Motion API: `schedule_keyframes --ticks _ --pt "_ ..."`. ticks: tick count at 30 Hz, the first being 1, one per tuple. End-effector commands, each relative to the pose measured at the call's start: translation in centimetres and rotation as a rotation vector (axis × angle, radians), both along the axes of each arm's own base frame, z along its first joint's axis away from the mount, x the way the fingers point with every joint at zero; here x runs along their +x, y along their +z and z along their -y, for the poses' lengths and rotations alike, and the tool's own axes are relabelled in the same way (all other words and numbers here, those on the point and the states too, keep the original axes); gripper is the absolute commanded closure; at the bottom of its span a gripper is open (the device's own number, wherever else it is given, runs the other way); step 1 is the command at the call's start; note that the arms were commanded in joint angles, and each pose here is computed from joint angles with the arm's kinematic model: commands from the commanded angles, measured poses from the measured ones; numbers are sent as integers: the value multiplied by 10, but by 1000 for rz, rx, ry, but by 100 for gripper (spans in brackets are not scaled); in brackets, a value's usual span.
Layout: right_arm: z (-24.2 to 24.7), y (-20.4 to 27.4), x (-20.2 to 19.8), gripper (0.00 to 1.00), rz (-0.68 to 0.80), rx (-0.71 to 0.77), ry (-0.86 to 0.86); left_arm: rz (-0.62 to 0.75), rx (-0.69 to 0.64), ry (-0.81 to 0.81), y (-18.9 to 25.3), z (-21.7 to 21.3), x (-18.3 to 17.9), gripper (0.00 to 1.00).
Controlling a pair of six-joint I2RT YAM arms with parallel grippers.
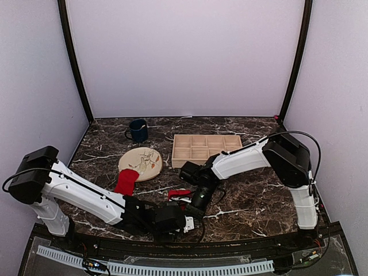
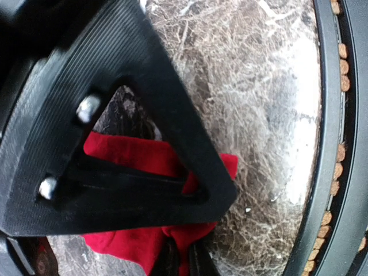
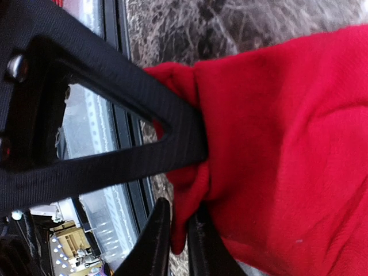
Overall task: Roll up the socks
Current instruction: Roll the sock at the center of the board.
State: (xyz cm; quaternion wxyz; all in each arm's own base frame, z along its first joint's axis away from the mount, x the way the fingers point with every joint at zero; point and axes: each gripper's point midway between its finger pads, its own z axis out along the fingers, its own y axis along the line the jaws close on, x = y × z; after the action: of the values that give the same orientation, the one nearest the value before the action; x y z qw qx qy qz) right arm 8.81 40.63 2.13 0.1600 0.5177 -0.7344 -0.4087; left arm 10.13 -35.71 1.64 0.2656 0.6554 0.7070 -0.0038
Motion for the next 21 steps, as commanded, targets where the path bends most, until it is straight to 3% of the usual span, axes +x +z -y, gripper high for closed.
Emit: schedule_keyframes --ticks 1,8,13,14,15,16,21 --pt "6 -3 9 85 8 12 -45 -213 132 -21 -33 -29 -29 93" --pt "11 9 14 78 -19 81 -97 -300 126 -26 -32 -27 -34 94" --pt "16 11 15 57 -33 92 -116 -346 113 -41 -29 -24 -34 94" --pt "16 11 14 42 -31 94 -117 -353 109 -44 -28 -24 -34 94" --pt "17 11 15 5 -32 94 -122 -360 108 -45 -28 -24 -33 94" --pt "18 12 15 0 -29 96 -127 -368 106 -51 -27 -24 -33 94" --pt "27 8 15 0 -16 75 -147 -405 94 -50 -22 -24 -29 94"
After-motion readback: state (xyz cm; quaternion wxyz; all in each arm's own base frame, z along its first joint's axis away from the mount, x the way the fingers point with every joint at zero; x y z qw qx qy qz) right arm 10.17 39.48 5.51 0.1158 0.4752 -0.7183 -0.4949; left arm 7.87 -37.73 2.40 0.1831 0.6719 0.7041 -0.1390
